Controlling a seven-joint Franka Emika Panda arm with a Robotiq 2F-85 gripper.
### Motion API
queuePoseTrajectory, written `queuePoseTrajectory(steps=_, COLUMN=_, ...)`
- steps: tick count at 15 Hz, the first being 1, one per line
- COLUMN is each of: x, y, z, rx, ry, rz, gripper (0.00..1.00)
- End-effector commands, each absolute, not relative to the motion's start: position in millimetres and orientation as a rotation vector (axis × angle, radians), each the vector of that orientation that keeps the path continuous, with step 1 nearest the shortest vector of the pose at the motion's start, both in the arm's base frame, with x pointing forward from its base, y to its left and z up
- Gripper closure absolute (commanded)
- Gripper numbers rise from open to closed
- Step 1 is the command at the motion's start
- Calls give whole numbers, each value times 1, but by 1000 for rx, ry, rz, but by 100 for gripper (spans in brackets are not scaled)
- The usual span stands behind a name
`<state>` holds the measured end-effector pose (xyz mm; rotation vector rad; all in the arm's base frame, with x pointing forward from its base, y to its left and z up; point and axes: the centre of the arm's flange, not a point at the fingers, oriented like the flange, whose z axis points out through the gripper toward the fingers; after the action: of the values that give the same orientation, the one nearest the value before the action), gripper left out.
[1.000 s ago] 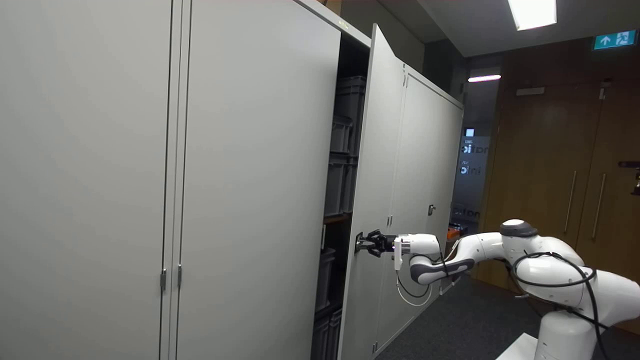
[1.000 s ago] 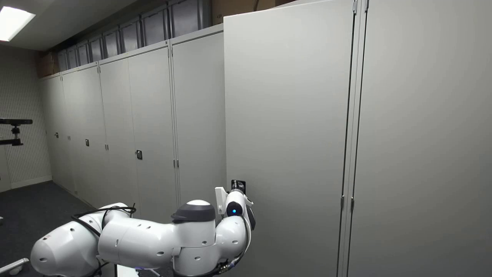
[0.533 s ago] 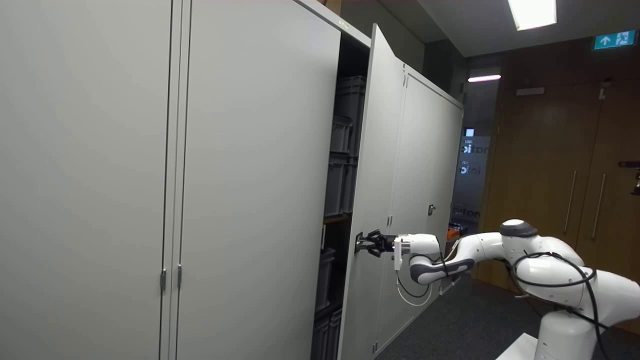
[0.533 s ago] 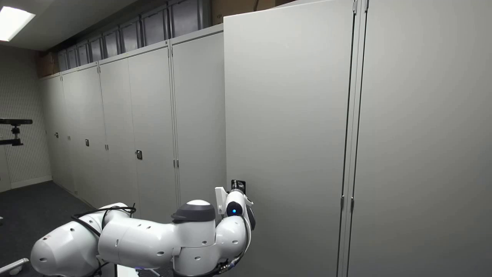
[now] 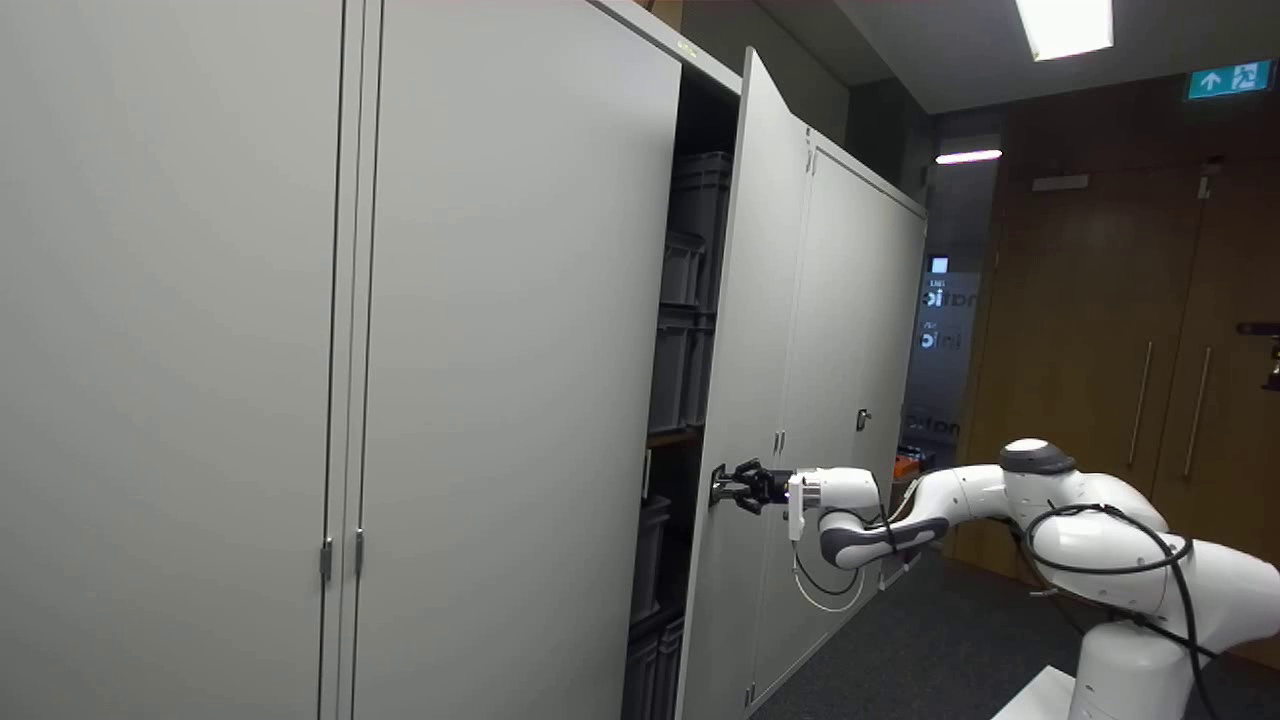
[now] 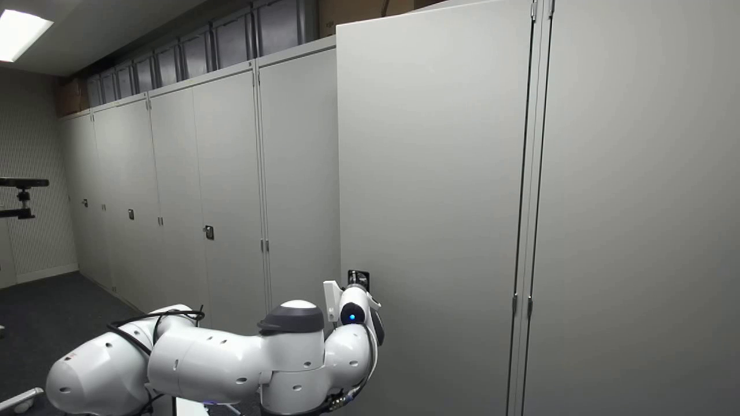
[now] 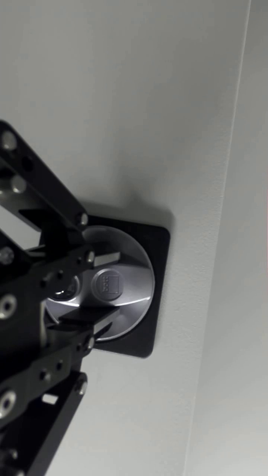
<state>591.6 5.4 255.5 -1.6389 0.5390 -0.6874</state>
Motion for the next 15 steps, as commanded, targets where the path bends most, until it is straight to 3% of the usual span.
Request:
queuePoseTrajectory(steps=1, x=604, y=-6, z=266, rx=-1528, ry=479, rz=-602, gripper=92)
queuePoseTrajectory(steps=15, x=600, y=-19, z=261, rx=-1527, ry=474, rz=-605, gripper=92)
